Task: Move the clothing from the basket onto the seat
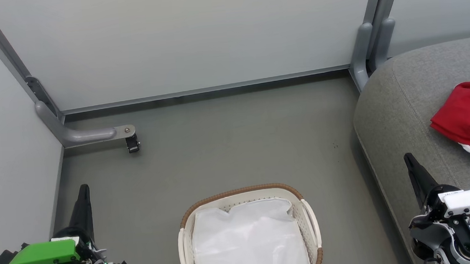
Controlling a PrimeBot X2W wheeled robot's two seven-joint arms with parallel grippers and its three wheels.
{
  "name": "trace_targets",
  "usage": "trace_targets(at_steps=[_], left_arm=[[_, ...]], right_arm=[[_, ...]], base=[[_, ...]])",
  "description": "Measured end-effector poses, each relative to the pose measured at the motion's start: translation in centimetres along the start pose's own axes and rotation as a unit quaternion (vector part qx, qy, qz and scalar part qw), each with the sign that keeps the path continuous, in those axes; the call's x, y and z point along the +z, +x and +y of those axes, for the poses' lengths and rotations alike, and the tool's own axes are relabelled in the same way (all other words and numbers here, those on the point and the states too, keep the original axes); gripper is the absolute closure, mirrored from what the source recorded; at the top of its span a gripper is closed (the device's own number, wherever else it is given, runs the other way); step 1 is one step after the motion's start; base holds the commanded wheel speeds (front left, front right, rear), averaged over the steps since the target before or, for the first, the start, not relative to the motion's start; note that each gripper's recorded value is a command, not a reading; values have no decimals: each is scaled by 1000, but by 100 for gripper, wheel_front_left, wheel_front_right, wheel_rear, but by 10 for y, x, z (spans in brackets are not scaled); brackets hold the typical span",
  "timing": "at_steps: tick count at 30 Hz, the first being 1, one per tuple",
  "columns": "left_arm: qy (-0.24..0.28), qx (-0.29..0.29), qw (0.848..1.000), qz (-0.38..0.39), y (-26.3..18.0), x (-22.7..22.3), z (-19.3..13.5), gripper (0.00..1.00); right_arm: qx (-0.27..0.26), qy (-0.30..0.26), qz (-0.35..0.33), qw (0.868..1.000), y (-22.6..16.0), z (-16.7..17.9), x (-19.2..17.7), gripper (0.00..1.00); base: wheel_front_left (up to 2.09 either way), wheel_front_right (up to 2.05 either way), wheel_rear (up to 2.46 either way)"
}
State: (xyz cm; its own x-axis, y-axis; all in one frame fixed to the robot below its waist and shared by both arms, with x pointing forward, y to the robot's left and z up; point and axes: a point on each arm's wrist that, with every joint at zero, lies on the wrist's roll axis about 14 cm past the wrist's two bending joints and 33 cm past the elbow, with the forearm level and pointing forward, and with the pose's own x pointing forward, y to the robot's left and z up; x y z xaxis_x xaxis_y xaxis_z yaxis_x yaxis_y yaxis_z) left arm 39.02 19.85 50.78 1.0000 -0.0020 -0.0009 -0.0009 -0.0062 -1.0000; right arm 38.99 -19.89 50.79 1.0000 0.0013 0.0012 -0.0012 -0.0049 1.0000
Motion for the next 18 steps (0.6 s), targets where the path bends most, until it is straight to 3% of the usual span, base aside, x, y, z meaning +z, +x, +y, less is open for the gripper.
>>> trace_targets(at_steps=[18], left_arm=[[0,0,1000,0,0,0,0,100]], right_arm=[[0,0,0,1000,0,0,0,100]], base=[[0,0,0]])
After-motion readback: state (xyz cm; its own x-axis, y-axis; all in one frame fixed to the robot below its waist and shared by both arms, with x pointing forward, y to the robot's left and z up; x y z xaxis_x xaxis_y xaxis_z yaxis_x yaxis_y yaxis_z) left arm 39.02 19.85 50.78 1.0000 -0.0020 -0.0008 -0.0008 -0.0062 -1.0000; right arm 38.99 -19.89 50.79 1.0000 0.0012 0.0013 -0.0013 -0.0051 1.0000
